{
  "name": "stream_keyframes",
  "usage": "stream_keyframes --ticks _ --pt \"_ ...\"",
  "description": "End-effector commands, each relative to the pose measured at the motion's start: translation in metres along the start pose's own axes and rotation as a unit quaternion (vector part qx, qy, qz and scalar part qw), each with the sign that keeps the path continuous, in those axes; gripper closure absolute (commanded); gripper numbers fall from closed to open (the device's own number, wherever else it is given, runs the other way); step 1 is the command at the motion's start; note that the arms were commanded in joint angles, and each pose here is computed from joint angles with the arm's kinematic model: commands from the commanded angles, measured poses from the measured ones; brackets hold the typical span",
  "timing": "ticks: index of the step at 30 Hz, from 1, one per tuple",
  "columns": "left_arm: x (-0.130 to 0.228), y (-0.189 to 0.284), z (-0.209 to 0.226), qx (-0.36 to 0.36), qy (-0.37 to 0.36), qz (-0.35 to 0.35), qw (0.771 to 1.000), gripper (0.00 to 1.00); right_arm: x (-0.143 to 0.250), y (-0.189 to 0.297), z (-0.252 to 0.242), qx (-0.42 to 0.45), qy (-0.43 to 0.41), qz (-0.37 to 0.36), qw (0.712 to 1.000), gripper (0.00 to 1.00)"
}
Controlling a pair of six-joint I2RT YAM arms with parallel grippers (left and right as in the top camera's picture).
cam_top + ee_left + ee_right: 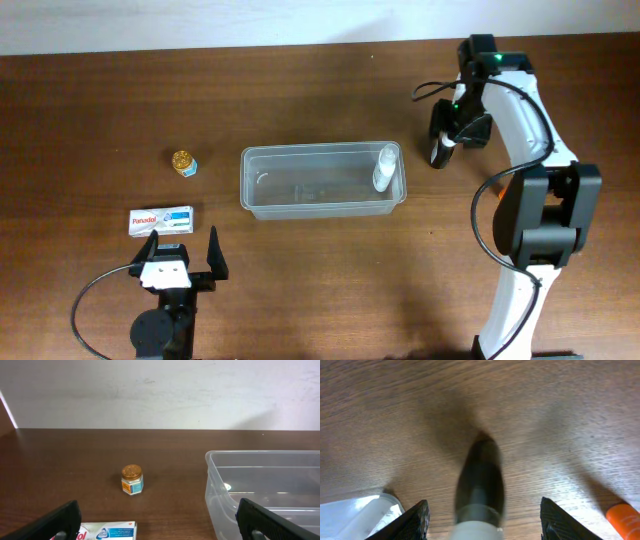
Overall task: Pack container
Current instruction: 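Move the right gripper to the dark bottle and grasp it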
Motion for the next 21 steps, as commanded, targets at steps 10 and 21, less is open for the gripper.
stream_keyframes --ticks 10,21 --pt "0.0003 0.0004 0.0011 -0.004 -0.007 -0.001 1.000 0.00 0.0019 -0.0011 -0.0031 -0.009 0.022 0.013 1.000 0.47" --pt "0.0003 0.0004 0.0011 -0.004 -0.007 -0.001 1.000 0.01 0.0051 -0.0102 -0.0049 -0.001 0.021 0.028 0.999 0.57"
Point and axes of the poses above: each gripper's point midway between its finger pads, its own y axis back along the fingers, its own z axis along the line the jaws close on, x = y × z, the point moved 8 cm from there along y, back along the fingers, and after that the axes turned 14 degrees about y, right-handed, at the moved point
